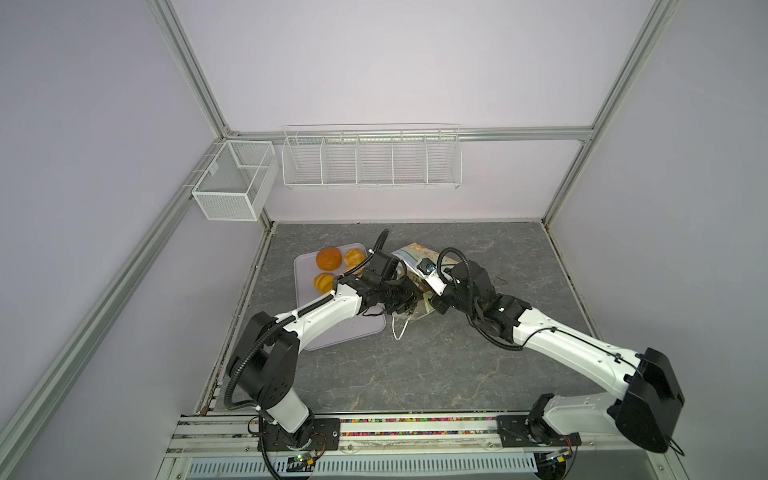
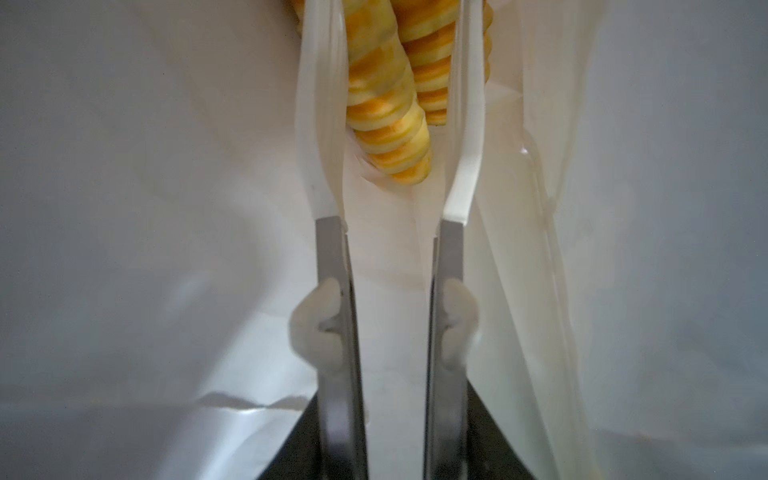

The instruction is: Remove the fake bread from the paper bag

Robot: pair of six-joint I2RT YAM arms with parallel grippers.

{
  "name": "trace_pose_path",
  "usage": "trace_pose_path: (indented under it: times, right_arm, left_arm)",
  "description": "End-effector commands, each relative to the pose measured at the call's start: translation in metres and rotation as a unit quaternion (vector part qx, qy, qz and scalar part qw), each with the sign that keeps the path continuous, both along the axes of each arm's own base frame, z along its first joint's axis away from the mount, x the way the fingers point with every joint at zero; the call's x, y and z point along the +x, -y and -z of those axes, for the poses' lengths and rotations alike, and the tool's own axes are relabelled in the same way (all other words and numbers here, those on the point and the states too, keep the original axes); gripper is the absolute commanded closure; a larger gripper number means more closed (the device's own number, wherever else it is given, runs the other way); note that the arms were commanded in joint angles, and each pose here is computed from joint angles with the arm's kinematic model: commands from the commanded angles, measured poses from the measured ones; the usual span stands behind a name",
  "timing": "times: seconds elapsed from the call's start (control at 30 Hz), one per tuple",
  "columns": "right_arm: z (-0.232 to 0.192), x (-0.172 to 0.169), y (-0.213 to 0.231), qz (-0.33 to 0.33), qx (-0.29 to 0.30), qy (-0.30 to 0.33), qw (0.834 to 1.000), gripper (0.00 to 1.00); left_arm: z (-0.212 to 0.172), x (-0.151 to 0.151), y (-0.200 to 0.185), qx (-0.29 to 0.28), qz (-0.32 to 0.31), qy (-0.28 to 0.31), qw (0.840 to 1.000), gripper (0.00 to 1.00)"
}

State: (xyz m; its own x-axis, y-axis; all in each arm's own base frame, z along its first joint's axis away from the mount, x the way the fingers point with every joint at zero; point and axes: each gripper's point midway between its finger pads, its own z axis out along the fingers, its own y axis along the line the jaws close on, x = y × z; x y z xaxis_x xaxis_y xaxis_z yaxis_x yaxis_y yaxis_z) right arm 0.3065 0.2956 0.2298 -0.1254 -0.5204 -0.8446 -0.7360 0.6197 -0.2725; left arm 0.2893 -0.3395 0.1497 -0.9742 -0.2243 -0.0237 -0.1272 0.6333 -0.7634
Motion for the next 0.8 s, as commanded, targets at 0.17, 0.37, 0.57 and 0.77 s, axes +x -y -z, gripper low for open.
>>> trace_pose_path:
  times: [0.17,0.37,0.57,0.77]
  right_arm:
    - [-0.012,-0.01,-0.02,-0.043,0.036,-0.005,0.998,0.93]
    - [-0.009,-0.012,-0.02,-0.046,0.033,-0.008,0.998,0.94]
    - [-0.005,-0.009,-0.016,-0.036,0.027,-0.006,0.999,0.93]
    - [-0.003,-0.001,-0.004,-0.007,0.018,0.004,1.0,0.93]
  left_arm:
    - [0.008,0.015,0.014,-0.019,-0.021,-0.003,1.0,0.59]
    - [0.013,0.02,0.018,-0.026,-0.025,-0.006,0.999,0.6]
    - [0.009,0.016,0.012,-0.018,-0.024,0.002,1.0,0.86]
    - [-0.002,0.007,-0.002,-0.005,-0.029,0.018,0.999,1.0]
